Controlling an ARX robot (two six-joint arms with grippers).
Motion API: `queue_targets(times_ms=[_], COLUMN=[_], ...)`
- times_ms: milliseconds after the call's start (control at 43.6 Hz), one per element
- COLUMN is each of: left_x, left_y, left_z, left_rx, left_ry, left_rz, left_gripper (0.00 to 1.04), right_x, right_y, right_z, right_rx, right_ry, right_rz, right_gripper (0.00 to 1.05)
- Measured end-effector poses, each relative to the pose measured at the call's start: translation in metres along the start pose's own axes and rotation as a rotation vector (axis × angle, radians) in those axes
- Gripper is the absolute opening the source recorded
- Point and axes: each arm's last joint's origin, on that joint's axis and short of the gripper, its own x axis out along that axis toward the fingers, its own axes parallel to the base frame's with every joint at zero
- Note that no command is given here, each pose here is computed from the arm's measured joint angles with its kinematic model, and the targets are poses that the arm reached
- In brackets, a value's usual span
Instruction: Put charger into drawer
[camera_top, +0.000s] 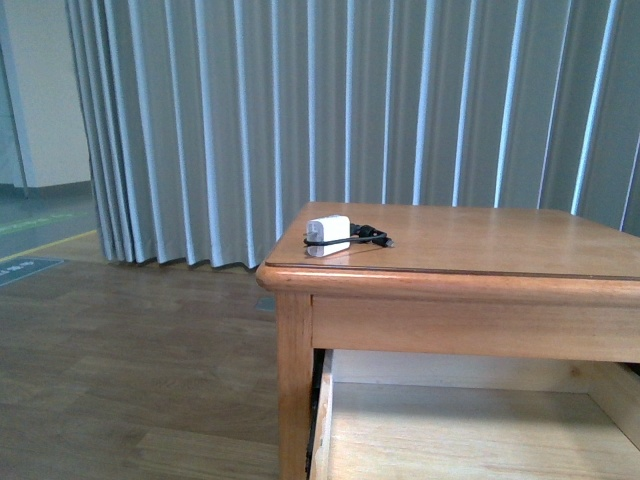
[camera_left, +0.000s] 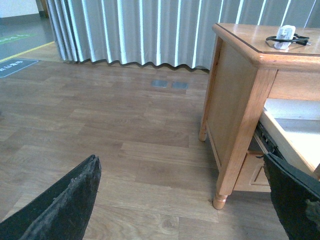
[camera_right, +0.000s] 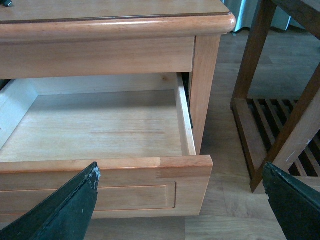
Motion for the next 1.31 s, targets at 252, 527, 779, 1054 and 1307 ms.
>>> queue_targets(times_ms=[252,527,779,1054,1307], left_x=[0.000,0.000,0.000,0.008,0.069], left_y=[0.000,0.000,0.000,-0.005,-0.026], left_z=[0.000,0.000,0.000,0.002,0.048], left_rx=[0.000,0.000,0.000,-0.131,-0.156], left_ry=[0.000,0.000,0.000,0.109,0.095], left_rz=[0.000,0.000,0.000,0.215,0.111], left_gripper=[0.99,0.99,0.99,0.99,0.99], right_x=[0.000,-0.007,-0.010,-0.011,-0.011], right_y=[0.000,0.014,0.022,0.022,0.022], right_z=[0.000,-0.008,-0.015,-0.015,-0.015], right_rx=[0.003,-0.040,-0.041,-0.041,-0.039], right_ry=[-0.006,-0.225,-0.222,-0.225,-0.225], right_rz=[0.004,0.055,0.066,0.065,0.066], right_gripper=[0.96,0.49,0.32,0.74,0.96])
